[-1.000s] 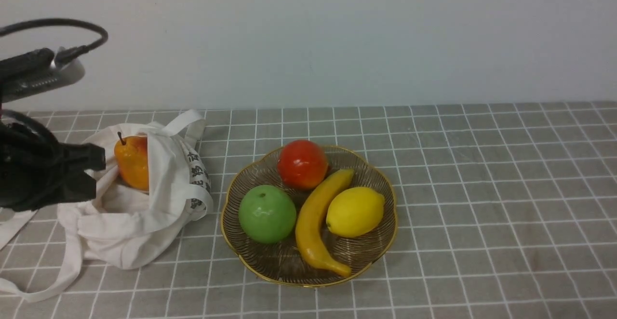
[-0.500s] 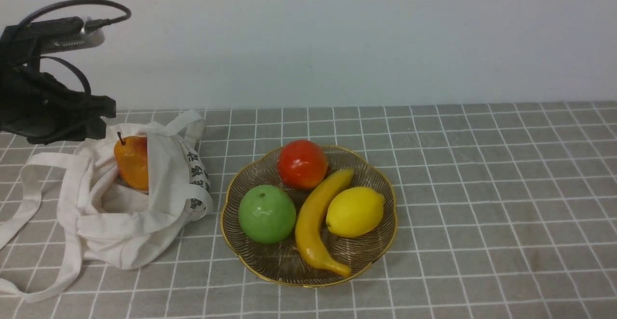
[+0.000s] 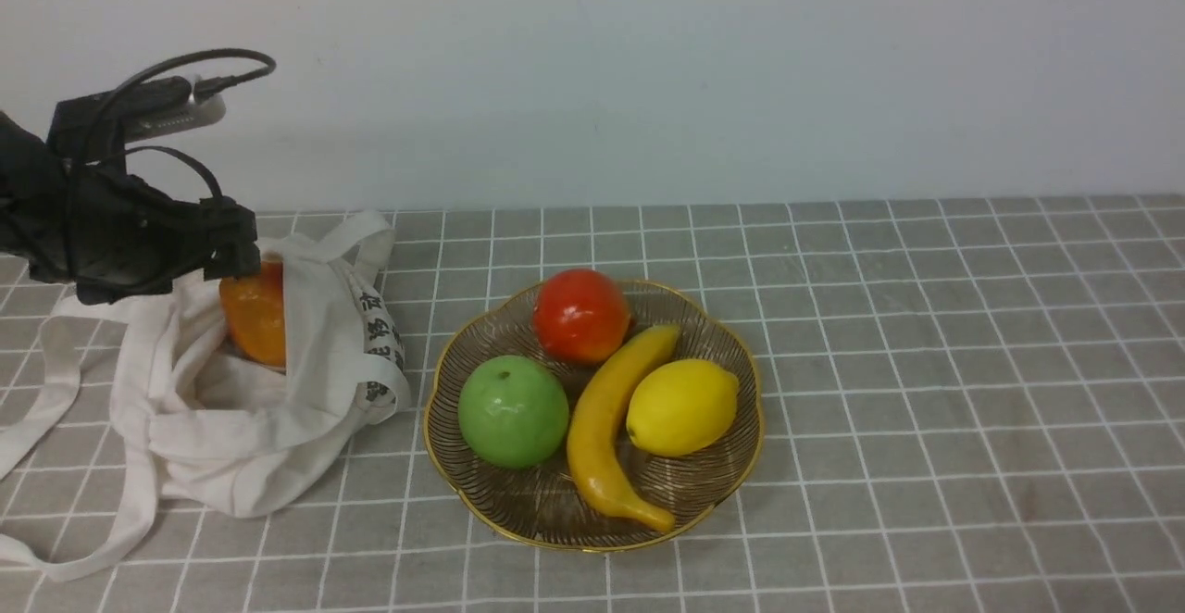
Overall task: Take the fruit out of the bag on the grey coffee tablecloth and place them on the plate.
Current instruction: 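Reach into the bag and grasp a fruit with the left gripper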
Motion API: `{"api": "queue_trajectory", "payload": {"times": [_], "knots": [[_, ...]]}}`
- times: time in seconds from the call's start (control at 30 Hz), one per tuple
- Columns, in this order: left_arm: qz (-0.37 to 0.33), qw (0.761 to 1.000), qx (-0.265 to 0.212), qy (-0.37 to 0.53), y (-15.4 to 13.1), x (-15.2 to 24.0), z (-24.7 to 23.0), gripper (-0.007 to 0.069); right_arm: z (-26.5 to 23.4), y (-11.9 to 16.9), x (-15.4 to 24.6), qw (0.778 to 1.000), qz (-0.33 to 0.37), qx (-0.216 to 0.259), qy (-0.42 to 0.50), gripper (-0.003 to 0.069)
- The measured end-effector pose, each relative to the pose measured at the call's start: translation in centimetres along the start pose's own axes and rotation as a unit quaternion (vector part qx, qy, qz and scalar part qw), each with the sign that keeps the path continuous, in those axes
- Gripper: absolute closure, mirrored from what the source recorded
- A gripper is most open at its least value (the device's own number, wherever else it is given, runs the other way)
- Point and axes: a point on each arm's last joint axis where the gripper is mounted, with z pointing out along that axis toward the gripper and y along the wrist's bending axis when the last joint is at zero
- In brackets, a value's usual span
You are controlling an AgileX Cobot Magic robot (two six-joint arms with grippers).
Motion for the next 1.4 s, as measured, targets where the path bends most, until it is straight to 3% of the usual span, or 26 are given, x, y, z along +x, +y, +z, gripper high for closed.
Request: {"api": "queue_trajectory", "payload": {"times": [0.87, 0.93, 1.0, 1.03, 1.4], "knots": [[0.051, 0.999, -0.004, -0.007, -1.2, 0.5, 4.2, 0.0065, 0.0, 0.0, 0.0, 1.0, 0.0, 0.0, 0.0, 0.0673], [0.051, 0.999, -0.004, -0.006, -1.2, 0.5, 4.3, 0.0084, 0.0, 0.0, 0.0, 1.0, 0.0, 0.0, 0.0, 0.0673], [0.05, 0.999, -0.003, -0.006, -1.2, 0.5, 4.3, 0.0172, 0.0, 0.0, 0.0, 1.0, 0.0, 0.0, 0.0, 0.0673], [0.05, 0.999, -0.003, -0.006, -1.2, 0.5, 4.3, 0.0174, 0.0, 0.0, 0.0, 1.0, 0.0, 0.0, 0.0, 0.0673], [0.07, 0.997, 0.027, 0.012, -2.6, -0.1, -0.5, 0.0176, 0.0, 0.0, 0.0, 1.0, 0.0, 0.0, 0.0, 0.0673]]}}
